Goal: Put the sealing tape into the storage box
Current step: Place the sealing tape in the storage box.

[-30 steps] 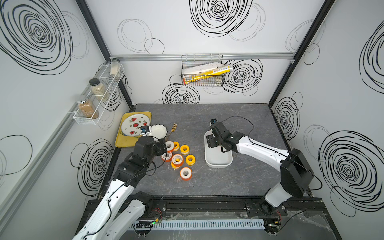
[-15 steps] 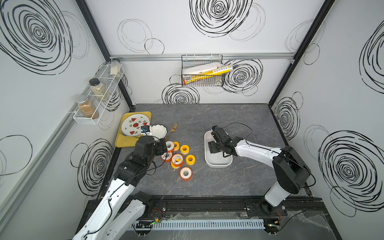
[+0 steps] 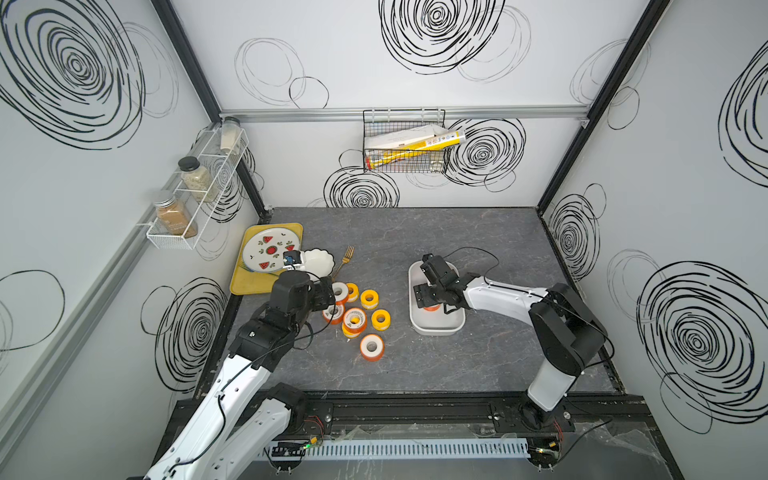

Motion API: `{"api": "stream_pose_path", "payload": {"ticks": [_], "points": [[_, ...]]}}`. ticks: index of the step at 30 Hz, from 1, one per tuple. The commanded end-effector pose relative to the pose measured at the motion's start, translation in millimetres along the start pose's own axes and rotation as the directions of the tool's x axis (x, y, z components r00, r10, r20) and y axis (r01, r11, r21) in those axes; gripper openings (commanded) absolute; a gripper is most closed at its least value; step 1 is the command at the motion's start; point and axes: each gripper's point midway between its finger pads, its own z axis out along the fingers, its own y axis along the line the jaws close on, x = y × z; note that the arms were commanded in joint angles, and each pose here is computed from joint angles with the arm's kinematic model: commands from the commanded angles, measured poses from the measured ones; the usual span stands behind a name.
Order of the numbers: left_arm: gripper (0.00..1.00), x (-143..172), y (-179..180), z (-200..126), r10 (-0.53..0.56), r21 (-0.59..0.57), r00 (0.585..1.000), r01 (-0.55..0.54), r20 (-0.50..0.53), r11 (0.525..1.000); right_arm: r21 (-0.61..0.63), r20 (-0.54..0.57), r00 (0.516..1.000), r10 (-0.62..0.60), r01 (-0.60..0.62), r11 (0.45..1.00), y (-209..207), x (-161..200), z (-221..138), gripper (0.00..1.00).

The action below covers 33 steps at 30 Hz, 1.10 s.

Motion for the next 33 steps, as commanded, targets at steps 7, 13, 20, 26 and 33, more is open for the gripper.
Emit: {"api": "stream_pose_path", "payload": {"ticks": [7, 13, 20, 26, 33], "points": [[0.83, -5, -2, 3, 0.0, 0.012, 1.0, 0.0, 0.02, 1.0, -0.004, 0.091, 0.996, 0.004, -0.004, 1.0, -5, -23, -33, 0.8], [0.83, -6, -2, 1, -0.001, 0.015, 1.0, 0.001, 0.027, 1.0, 0.033, 0.098, 0.995, 0.033, -0.037, 0.999, -22, -12, -47, 0.46], [0.83, -7, -2, 0, -0.002, 0.018, 1.0, 0.001, 0.03, 1.0, 0.068, 0.048, 0.998, 0.051, -0.054, 0.996, -42, 22, -43, 0.16], [0.83, -6, -2, 0, -0.003, 0.019, 1.0, 0.002, 0.029, 1.0, 0.069, 0.015, 0.998, 0.059, -0.06, 0.996, -48, 43, -38, 0.09], [0.83, -7, -1, 0, -0.004, 0.016, 0.999, 0.004, 0.032, 1.0, 0.033, -0.032, 0.999, 0.038, -0.037, 0.999, -41, 47, -27, 0.09]]}}
